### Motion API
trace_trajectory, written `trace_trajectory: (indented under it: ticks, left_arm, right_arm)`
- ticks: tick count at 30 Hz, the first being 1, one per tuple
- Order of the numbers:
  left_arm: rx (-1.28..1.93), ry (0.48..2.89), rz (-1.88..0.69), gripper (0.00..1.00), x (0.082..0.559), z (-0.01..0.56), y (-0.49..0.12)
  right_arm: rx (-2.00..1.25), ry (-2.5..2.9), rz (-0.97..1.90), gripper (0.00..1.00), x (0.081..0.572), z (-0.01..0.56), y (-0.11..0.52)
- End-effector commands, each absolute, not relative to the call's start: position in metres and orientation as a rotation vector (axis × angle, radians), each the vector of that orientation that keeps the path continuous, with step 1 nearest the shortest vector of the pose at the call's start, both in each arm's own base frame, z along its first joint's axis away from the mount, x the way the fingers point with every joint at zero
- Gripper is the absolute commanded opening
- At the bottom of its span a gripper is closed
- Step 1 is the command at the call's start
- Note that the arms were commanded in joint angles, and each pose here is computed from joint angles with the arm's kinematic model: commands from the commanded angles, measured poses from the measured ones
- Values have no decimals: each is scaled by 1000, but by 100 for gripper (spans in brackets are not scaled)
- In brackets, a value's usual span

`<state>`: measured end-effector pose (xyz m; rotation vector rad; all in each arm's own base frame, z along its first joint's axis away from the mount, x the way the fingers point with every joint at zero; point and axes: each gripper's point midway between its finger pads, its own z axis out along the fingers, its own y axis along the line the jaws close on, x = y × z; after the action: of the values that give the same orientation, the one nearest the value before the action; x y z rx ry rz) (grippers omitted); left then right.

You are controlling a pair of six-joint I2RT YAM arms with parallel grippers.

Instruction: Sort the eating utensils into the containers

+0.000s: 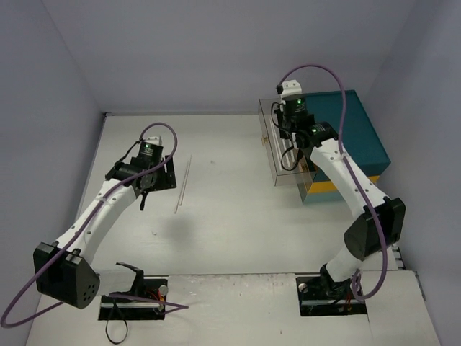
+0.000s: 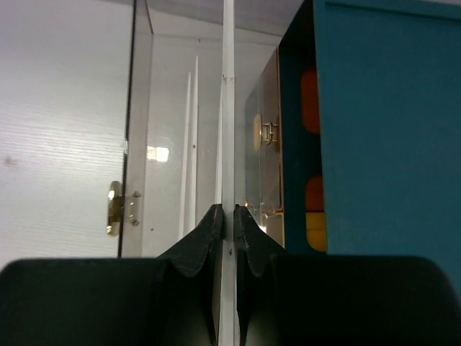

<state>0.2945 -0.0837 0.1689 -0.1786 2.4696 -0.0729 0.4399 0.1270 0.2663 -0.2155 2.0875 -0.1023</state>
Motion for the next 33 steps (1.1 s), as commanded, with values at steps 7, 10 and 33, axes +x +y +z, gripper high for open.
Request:
trace_trajectory:
  ticks: [7, 10, 33]
  left_arm:
    - [-89, 2580, 88, 66, 300, 128, -65]
    - [-32, 2612, 56, 63, 308, 117, -73]
    - [210, 2803, -184, 43, 300, 45, -119]
  right_arm:
    - [-196, 2096, -176, 22, 466, 252, 118]
    - [-204, 2060, -123, 37, 461, 270, 122]
    - [-116, 1780, -4, 59, 364, 388, 88]
